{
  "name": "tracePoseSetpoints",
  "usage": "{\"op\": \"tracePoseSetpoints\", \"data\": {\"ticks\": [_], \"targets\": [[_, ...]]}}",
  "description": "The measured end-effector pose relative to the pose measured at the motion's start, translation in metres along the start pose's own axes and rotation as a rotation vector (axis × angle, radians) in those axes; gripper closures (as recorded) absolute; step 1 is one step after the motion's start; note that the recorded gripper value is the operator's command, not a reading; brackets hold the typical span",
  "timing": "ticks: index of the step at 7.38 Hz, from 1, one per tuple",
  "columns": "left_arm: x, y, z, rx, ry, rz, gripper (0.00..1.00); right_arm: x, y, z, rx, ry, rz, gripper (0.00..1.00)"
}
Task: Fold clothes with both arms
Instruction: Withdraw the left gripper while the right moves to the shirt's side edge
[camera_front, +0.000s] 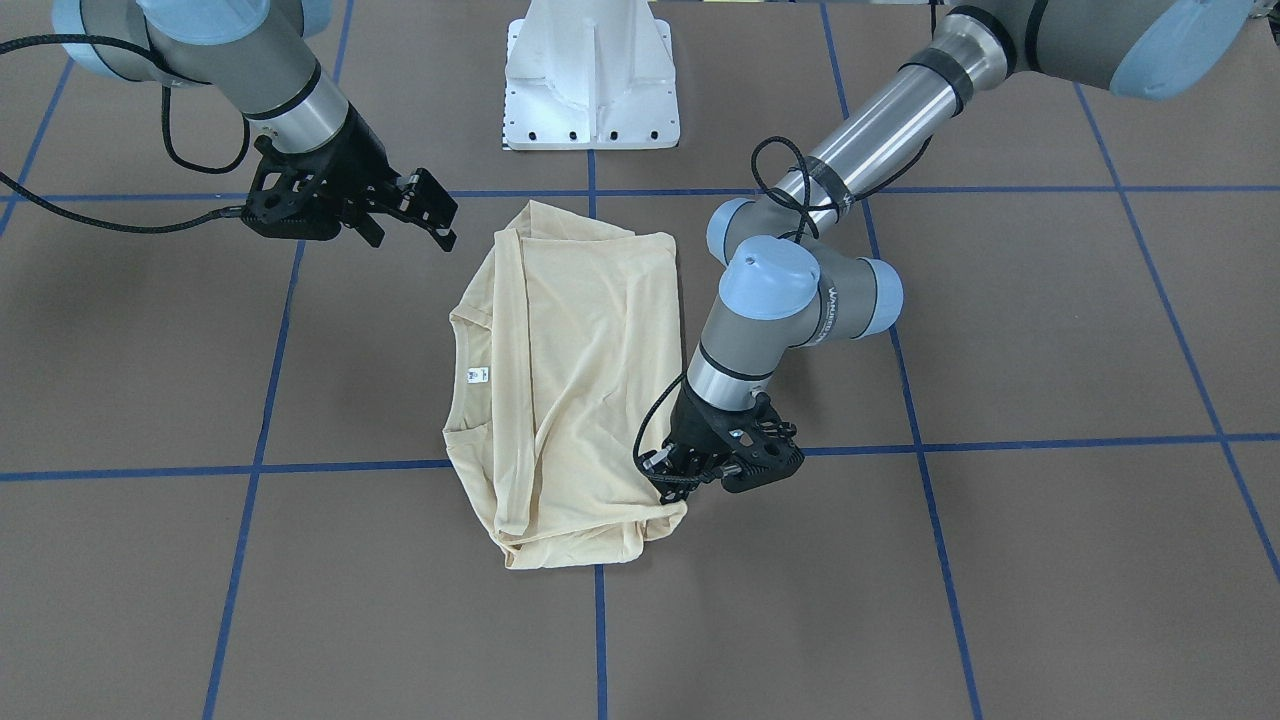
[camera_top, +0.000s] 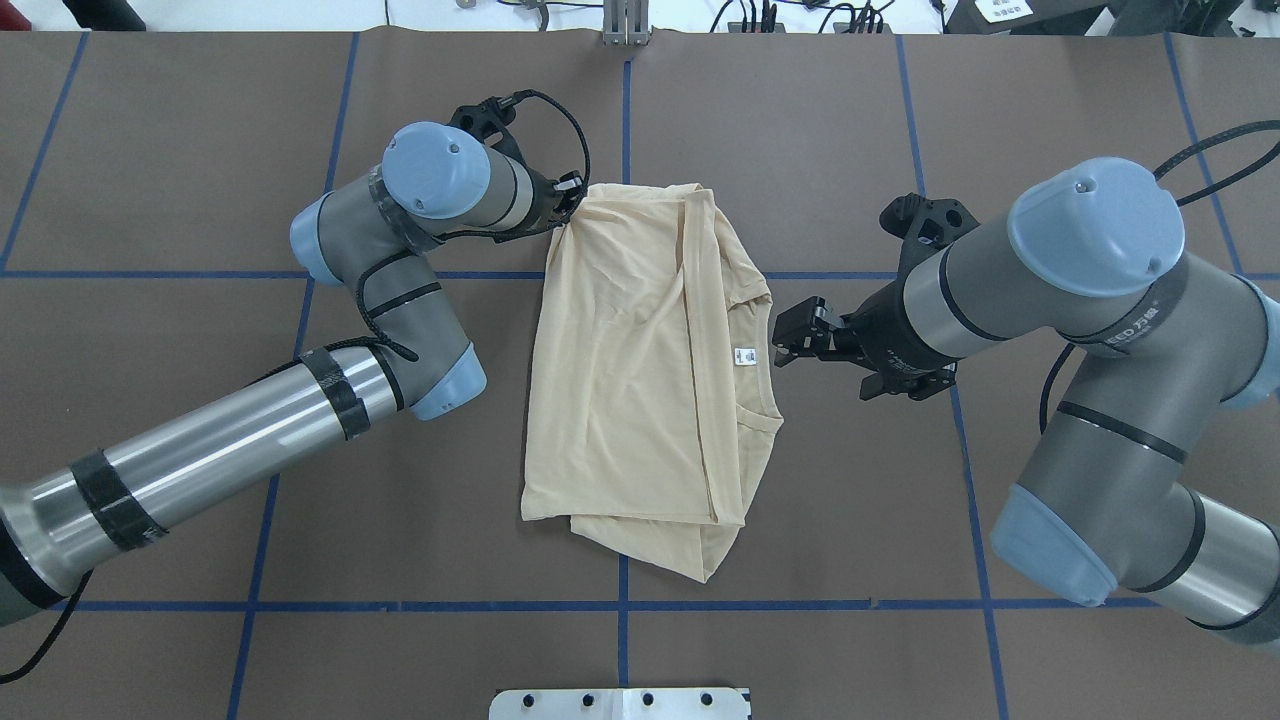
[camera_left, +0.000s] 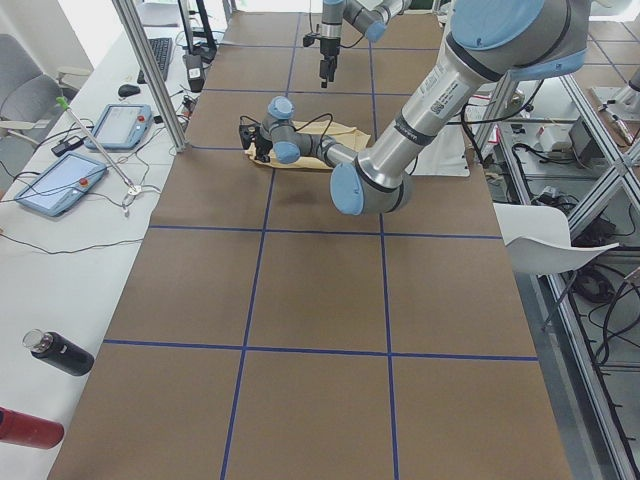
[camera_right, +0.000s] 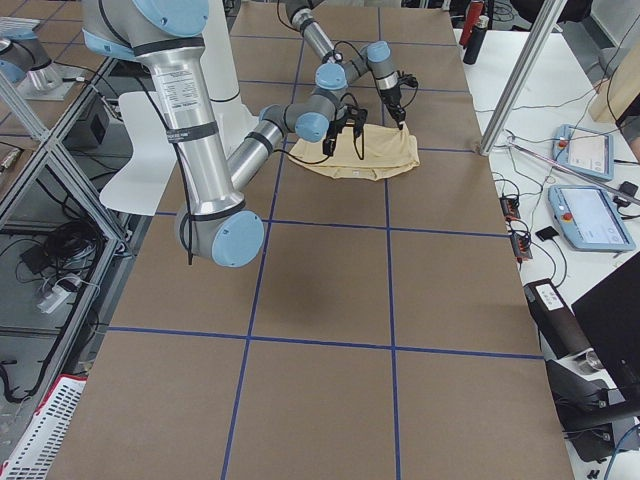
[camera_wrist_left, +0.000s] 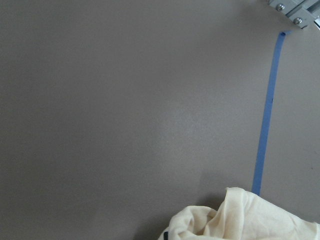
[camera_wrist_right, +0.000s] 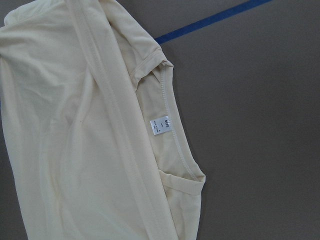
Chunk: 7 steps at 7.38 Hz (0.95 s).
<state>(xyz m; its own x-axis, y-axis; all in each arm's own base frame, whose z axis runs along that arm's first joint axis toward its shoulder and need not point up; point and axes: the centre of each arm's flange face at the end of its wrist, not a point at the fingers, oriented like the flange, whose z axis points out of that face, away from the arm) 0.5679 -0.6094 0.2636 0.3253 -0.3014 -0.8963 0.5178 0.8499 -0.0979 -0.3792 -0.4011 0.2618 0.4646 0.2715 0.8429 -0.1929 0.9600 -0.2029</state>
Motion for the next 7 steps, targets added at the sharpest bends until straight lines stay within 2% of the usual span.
{"op": "tracePoseSetpoints", "data": {"ticks": [2, 4, 7], "targets": [[0.006, -0.013, -0.011, 0.016, 0.022, 0.015, 0.00, -0.005, 0.001, 0.001, 0.013, -0.003, -0.045, 0.00], [-0.009, -0.022, -0.031, 0.020, 0.041, 0.050, 0.00, -0.025, 0.005, 0.018, 0.035, 0.006, -0.157, 0.00], [-0.064, -0.019, -0.082, -0.003, 0.051, 0.143, 0.00, -0.051, 0.043, 0.081, 0.111, 0.097, -0.350, 0.00]]}}
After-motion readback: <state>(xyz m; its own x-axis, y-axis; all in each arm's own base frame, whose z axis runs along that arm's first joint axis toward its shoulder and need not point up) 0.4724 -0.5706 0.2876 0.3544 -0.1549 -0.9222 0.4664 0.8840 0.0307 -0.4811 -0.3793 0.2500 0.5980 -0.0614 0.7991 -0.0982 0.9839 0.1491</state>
